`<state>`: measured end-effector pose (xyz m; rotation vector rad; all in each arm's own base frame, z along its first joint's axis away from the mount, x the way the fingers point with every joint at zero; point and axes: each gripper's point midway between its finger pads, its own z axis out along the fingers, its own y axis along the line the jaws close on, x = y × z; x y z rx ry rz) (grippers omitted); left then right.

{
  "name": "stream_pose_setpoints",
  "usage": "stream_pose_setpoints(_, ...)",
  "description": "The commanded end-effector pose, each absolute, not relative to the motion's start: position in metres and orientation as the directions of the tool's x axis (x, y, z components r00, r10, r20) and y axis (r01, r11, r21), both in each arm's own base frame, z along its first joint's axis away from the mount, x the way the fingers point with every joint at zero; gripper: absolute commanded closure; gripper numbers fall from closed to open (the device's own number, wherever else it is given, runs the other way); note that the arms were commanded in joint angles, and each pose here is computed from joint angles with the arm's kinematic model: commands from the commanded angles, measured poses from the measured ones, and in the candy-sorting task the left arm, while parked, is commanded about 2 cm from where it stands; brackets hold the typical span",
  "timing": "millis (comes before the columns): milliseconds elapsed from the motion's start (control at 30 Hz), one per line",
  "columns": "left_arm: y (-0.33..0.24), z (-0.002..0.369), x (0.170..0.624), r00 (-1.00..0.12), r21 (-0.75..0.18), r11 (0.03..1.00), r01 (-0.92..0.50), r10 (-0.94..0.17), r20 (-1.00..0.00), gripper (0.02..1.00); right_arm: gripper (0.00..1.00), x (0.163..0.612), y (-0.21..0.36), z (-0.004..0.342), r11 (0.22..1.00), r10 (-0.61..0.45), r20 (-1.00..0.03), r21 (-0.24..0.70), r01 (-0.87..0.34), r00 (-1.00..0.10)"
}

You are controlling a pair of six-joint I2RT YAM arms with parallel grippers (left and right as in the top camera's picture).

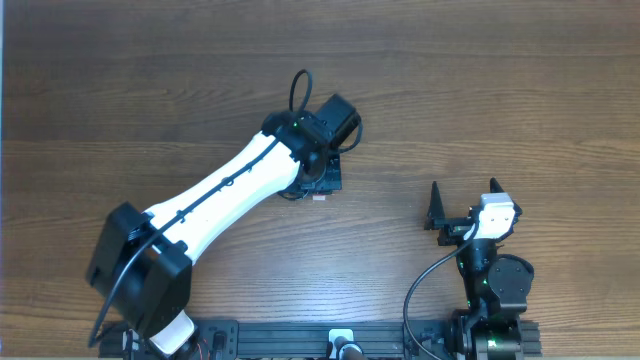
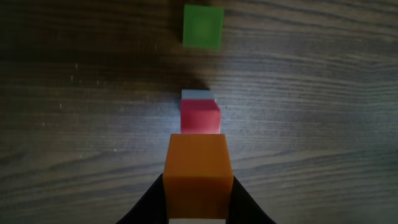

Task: Stack Cubes

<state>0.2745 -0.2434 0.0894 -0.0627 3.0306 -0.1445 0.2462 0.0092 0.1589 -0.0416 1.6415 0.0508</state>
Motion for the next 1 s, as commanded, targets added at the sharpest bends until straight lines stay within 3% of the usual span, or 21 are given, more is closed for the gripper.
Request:
stream_pose_setpoints(33, -0.250, 0.087, 0.285, -0.995, -0.101, 0.995, -0.015, -0.025, -0.096, 0.980, 0.009, 0.246, 0.011, 0.158, 0.998, 0.003, -0.998, 0.008, -0.069, -0.070)
stream_pose_setpoints(333, -0.244, 0.074, 0.287, -0.997, -0.075, 0.997, -0.030, -0.035, -0.066, 0.978, 0.009, 0.246, 0.011, 0.158, 0.998, 0.003, -0.998, 0.008, -0.069, -0.070)
stream_pose_setpoints(500, -0.249, 0.074, 0.279, -1.000, -0.110, 0.994, -0.011, -0.013, -0.019, 0.982, 0.009, 0.246, 0.011, 0.158, 0.998, 0.003, -0.998, 0.008, -0.070, -0.070)
stream_pose_setpoints(1000, -0.251, 0.075, 0.278, -1.000, -0.113, 0.993, -0.015, -0.015, -0.005, 0.980, 0.009, 0.246, 0.011, 0.158, 0.998, 0.003, -0.998, 0.008, -0.070, -0.070)
